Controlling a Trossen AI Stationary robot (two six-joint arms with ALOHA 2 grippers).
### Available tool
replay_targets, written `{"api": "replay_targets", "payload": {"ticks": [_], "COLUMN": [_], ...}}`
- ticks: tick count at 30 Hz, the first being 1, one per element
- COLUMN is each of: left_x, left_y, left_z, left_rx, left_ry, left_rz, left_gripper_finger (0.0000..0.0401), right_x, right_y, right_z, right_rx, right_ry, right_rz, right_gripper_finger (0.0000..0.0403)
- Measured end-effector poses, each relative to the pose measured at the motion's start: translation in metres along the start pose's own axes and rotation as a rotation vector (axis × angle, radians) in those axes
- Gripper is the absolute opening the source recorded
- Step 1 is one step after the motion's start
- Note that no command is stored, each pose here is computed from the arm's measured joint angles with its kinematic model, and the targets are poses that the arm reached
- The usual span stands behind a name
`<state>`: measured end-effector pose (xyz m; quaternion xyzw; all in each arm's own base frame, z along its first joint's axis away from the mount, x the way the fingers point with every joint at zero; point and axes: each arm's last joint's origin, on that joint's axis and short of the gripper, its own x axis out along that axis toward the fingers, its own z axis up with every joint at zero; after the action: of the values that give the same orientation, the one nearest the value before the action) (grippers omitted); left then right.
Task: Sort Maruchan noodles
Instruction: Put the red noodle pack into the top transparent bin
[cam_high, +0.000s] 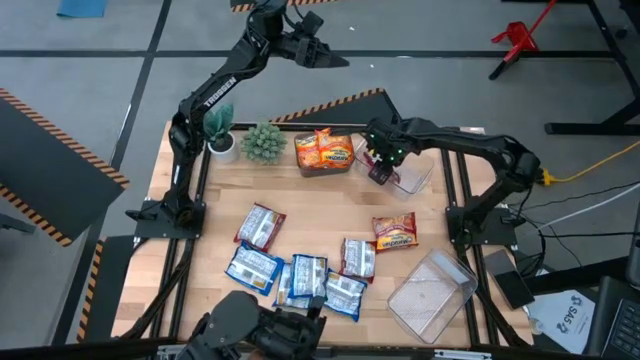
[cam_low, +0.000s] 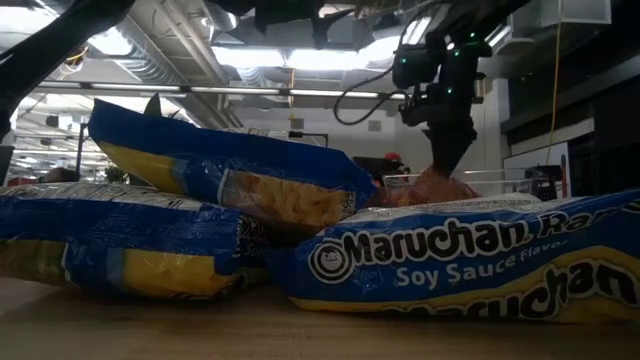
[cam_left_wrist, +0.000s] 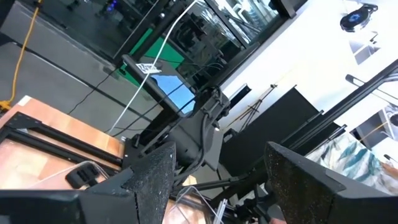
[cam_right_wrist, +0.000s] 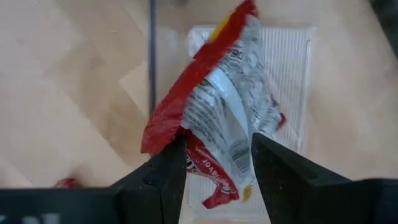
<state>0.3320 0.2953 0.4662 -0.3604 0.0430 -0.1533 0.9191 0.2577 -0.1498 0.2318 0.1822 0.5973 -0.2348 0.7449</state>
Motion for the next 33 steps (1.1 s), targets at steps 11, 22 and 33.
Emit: {"api": "replay_targets", "payload": {"ticks": [11,22,33], "left_x": [0.001,0.031,0.081], "left_y": [0.0,-0.008,-0.043], "left_z": [-0.002,-0.04,-0.084], "left_rx": [-0.041,-0.078,-0.125], "left_ry": [0.042,0.285,0.468], "left_rz": [-0.028,-0.141,-0.27], "left_gripper_finger": [0.024,0.0235,0.0235], "right_x": [0.009,-0.08,-0.078], "right_y": [-0.023,0.036,0.105], "right_z": [0.006,-0.041,-0.114], "right_rx": [0.185,-0.088,-0.195], "right_ry": [-0.007,-0.155,0.101], "right_rz": [-0.052,0.308,0.16], "right_gripper_finger": [0.0165,0.0165,0.0166]}}
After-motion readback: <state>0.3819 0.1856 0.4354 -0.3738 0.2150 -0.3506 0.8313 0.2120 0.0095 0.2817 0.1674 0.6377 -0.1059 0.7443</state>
